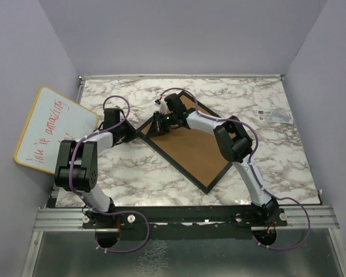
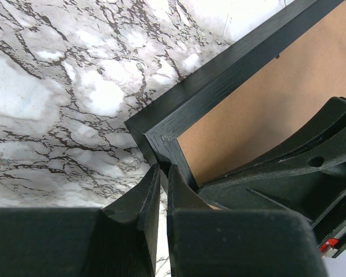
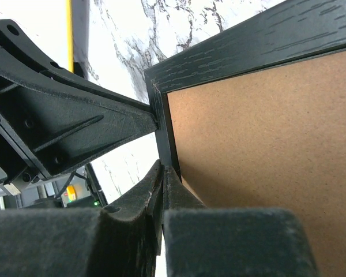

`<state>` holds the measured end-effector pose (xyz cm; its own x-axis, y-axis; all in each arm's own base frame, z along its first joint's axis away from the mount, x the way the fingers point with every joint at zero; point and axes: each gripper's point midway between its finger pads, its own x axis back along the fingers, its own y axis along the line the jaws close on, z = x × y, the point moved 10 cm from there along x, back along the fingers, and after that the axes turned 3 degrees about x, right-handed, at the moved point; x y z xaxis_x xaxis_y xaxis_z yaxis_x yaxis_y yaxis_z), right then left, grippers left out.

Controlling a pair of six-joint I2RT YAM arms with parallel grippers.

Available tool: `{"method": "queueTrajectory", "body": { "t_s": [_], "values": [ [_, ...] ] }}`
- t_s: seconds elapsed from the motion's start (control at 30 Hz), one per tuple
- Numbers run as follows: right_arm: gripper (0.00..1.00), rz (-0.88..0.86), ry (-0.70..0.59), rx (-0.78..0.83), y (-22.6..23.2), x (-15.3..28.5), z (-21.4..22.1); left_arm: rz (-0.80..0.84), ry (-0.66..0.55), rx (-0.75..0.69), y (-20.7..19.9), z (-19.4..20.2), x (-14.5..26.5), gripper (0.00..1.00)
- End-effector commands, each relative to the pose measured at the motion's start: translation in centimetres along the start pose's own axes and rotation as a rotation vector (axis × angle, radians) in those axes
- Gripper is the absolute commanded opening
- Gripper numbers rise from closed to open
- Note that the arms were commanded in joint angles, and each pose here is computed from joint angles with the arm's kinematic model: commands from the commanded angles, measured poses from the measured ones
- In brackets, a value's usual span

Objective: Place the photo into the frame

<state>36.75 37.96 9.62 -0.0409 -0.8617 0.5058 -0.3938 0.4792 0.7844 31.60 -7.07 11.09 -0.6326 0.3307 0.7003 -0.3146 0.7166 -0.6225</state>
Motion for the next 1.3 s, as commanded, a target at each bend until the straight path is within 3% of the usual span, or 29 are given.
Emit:
{"method": "queueTrajectory", "body": {
  "t_s": [0.0, 0.97, 1.1, 1.27],
  "values": [
    [0.06, 0.211, -0.004, -0.09, -4.7, -0.1, 1.3, -0.225, 0.122, 0.0, 4.4, 3.1, -0.4, 0.03],
    [0.04, 0.428, -0.023, -0.085, -9.2, 1.6, 2.7, -0.24, 0.126, -0.004, 4.8, 2.5, -0.2, 0.01],
    [0.05, 0.429, -0.07, -0.092, -7.6, 2.5, 1.6, -0.231, 0.125, -0.006, 4.5, 2.3, -0.2, 0.01],
    [0.11, 0.236, -0.153, 0.008, -2.9, 5.3, 0.0, -0.173, 0.121, -0.012, 3.3, 1.3, -0.4, 0.07]
  ]
}}
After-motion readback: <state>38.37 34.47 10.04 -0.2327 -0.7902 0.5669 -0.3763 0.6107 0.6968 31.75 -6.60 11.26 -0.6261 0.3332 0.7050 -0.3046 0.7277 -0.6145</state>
